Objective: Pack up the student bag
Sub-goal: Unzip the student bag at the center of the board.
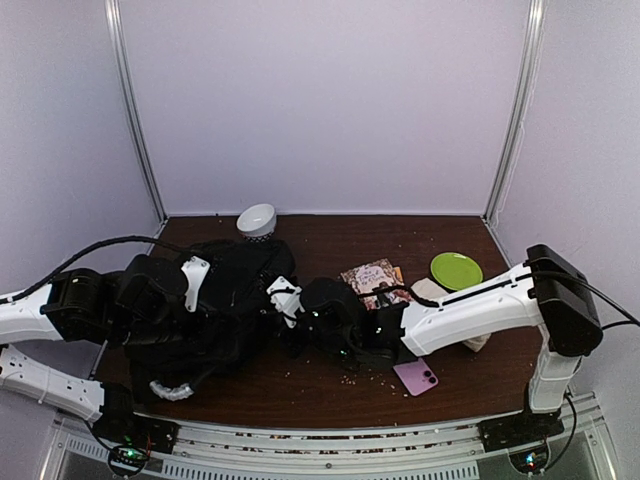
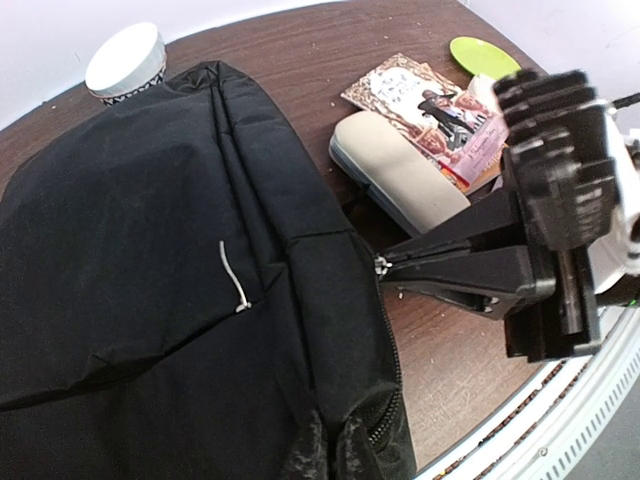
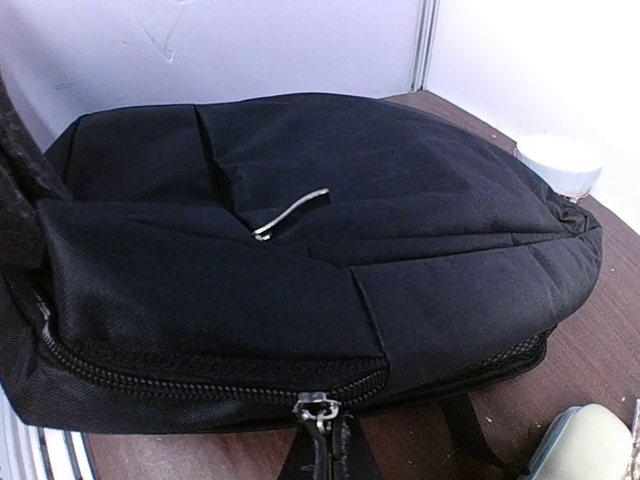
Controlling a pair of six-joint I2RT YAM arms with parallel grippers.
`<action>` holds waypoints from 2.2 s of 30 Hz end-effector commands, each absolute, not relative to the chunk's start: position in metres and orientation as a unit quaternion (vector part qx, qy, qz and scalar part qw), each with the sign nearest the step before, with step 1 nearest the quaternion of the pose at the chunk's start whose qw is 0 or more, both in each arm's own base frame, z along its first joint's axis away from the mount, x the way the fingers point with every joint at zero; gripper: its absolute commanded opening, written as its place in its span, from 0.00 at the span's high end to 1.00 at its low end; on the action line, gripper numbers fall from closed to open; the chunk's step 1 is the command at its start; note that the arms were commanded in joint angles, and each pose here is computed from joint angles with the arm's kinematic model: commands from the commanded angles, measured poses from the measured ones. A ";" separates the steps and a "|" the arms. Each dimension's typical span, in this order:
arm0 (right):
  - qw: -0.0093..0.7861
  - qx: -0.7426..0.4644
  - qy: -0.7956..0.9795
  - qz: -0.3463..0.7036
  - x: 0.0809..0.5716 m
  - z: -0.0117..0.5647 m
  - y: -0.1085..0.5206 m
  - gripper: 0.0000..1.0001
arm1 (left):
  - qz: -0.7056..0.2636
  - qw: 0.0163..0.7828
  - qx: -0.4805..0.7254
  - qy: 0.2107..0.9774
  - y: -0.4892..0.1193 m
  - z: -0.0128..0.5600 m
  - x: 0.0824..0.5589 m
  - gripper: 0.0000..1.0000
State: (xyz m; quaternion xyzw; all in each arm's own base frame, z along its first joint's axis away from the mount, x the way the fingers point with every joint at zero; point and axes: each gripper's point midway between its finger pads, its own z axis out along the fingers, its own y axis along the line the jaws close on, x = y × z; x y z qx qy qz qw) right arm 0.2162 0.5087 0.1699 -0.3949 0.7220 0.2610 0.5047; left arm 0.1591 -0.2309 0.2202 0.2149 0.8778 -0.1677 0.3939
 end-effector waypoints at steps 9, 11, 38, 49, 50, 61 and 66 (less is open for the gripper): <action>0.470 -0.442 0.680 0.347 0.171 0.185 0.503 1.00 | -0.200 0.421 0.196 0.863 -0.259 0.232 0.171 1.00; 0.465 -0.448 0.677 0.353 0.165 0.185 0.504 1.00 | -0.200 0.419 0.201 0.862 -0.265 0.229 0.173 1.00; 0.429 -0.387 0.710 0.403 0.130 0.154 0.450 1.00 | -0.263 0.412 0.267 0.830 -0.390 0.224 0.203 1.00; 0.442 -0.374 0.720 0.384 0.135 0.150 0.433 1.00 | -0.263 0.407 0.233 0.843 -0.346 0.226 0.191 0.11; 0.442 -0.374 0.720 0.383 0.135 0.149 0.432 1.00 | -0.259 0.408 0.227 0.846 -0.341 0.226 0.191 0.10; 0.457 -0.373 0.730 0.346 0.138 0.143 0.399 1.00 | -0.243 0.305 0.236 0.890 -0.357 0.189 0.216 0.10; 0.469 -0.361 0.733 0.335 0.142 0.147 0.387 1.00 | -0.249 0.259 0.260 0.896 -0.385 0.181 0.224 0.11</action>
